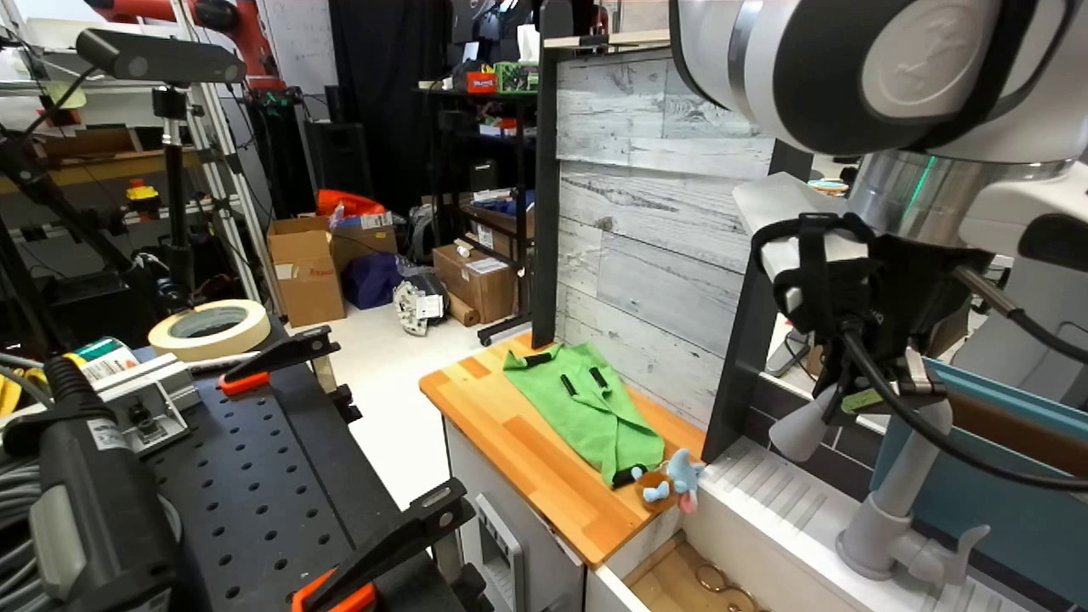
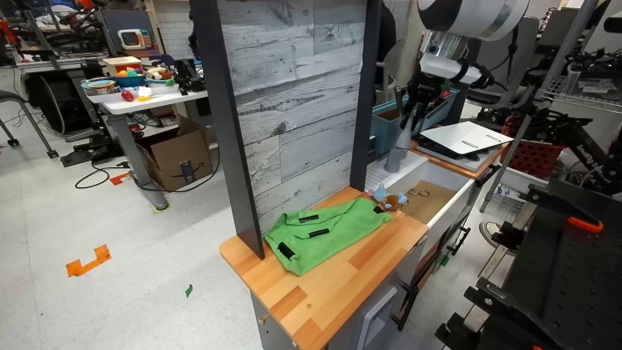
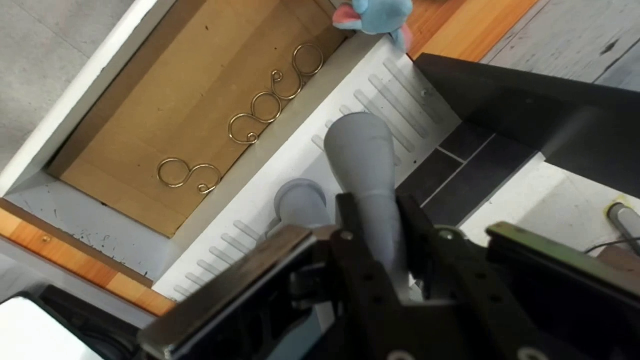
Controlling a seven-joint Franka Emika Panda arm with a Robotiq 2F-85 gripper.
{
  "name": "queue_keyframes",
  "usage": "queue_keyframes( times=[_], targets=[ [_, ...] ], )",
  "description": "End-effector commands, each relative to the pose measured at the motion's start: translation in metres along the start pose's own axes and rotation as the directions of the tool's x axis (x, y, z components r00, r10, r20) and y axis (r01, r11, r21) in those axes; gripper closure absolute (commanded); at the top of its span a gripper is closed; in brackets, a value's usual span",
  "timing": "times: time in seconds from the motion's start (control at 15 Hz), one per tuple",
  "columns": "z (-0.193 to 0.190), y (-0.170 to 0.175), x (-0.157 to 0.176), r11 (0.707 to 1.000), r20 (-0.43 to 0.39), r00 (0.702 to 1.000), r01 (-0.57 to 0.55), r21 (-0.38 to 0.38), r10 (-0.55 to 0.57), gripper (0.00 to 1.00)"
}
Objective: Turn the faucet to the left
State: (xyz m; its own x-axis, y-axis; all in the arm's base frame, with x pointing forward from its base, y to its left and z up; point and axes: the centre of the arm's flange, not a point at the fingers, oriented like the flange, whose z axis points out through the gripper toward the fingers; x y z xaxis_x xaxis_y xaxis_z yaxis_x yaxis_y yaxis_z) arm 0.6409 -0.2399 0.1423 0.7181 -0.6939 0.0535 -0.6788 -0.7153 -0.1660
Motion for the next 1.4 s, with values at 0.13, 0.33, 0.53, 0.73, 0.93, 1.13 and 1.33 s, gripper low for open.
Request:
queue_keyframes(
  times=[0.13,0.33,0.53,0.73,0.93,1.13,1.33],
  targets=[
    [-0.003,-0.027,0.005,0.994,-0.157,0.982,-0.096,0.052,0.103,0.94],
    [-0.005,-0.030,0.002,0.991,-0.188,0.973,-0.126,0.049,0.133,0.94],
    [-0.008,-0.033,-0.001,0.987,-0.220,0.963,-0.151,0.050,0.158,0.94],
    [-0.009,-0.035,-0.004,0.983,-0.251,0.951,-0.173,0.055,0.181,0.94],
    [-0.008,-0.033,-0.006,0.979,-0.281,0.938,-0.194,0.066,0.205,0.51],
    [-0.015,-0.032,-0.008,0.978,-0.372,0.905,-0.179,0.108,0.207,0.38],
    [-0.021,-0.022,-0.014,0.973,-0.469,0.854,-0.167,0.158,0.223,0.16]
  ],
)
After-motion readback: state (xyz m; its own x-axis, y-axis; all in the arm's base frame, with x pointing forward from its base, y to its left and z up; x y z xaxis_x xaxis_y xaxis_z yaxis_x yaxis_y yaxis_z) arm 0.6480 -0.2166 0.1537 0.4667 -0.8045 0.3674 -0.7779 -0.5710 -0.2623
